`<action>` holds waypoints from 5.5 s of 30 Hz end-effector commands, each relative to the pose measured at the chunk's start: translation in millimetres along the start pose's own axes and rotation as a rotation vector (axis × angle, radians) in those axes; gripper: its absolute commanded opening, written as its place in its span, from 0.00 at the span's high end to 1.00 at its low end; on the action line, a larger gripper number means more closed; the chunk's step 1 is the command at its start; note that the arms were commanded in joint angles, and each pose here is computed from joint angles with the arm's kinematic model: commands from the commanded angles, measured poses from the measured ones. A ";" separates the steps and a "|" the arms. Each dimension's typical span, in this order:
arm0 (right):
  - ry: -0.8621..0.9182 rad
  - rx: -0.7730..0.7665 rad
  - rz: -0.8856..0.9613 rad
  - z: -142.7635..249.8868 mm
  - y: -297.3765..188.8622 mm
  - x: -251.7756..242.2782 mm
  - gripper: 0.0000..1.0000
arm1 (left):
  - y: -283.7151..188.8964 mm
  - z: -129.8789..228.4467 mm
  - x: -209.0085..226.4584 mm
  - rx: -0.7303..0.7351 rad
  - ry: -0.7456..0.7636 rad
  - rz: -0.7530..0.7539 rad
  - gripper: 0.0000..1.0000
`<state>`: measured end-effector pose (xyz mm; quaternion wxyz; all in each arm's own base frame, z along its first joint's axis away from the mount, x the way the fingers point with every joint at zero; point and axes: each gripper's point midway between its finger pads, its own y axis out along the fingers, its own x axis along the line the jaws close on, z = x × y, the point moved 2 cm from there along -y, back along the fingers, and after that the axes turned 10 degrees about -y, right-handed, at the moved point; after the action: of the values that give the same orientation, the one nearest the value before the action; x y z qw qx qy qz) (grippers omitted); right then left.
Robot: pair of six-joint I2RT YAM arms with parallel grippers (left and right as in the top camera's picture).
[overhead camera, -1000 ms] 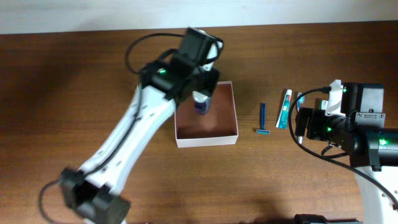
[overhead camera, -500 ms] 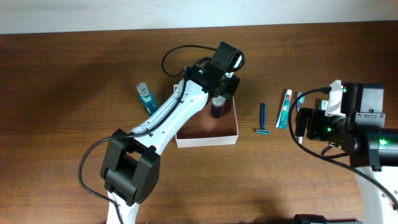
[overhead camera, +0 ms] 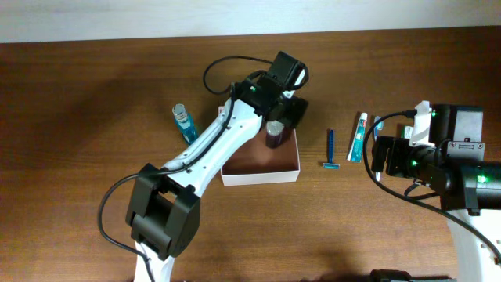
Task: Pack container
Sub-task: 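Lift the soap bottle and lower it into the box's right side, then grasp the blue Listerine bottle with the left gripper, then place the Listerine bottle into the box's left side and release, then withdraw the left gripper to the left side of the table, then reach the right gripper to the green Dettol soap and grasp it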
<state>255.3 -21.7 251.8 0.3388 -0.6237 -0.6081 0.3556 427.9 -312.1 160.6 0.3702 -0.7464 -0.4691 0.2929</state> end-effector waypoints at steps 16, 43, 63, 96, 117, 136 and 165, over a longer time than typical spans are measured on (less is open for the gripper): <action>0.015 -0.034 0.010 -5.5 -9.4 -2.2 0.01 | -181.6 50.3 204.9 0.118 -0.657 -0.411 0.01; 0.015 -0.027 0.009 -3.8 -9.3 -2.0 0.01 | -30.8 94.0 215.5 0.399 -0.765 -0.339 0.63; 0.015 -0.027 0.009 -3.9 -9.4 -2.1 0.01 | -157.3 -9.2 155.8 0.067 -0.588 -0.203 1.00; 0.015 -0.023 0.009 -3.0 -9.2 -2.0 0.01 | -0.4 56.3 96.4 0.435 -0.423 -0.262 0.75; -0.015 -0.023 -0.031 -3.0 -11.8 4.3 0.02 | -238.2 -10.0 137.5 -0.073 -0.435 -0.234 0.00; 0.414 0.371 0.243 -12.6 46.4 -154.8 0.02 | -187.8 124.6 231.0 0.242 -0.587 -0.338 0.00; 0.257 0.626 0.071 17.4 244.2 -139.9 0.01 | -186.5 122.7 231.7 0.231 -0.587 -0.338 0.00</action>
<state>367.3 -173.1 55.1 0.5638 -0.5664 -0.3998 0.4489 333.5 -12.3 221.5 0.3483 -0.4867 -0.6382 0.4843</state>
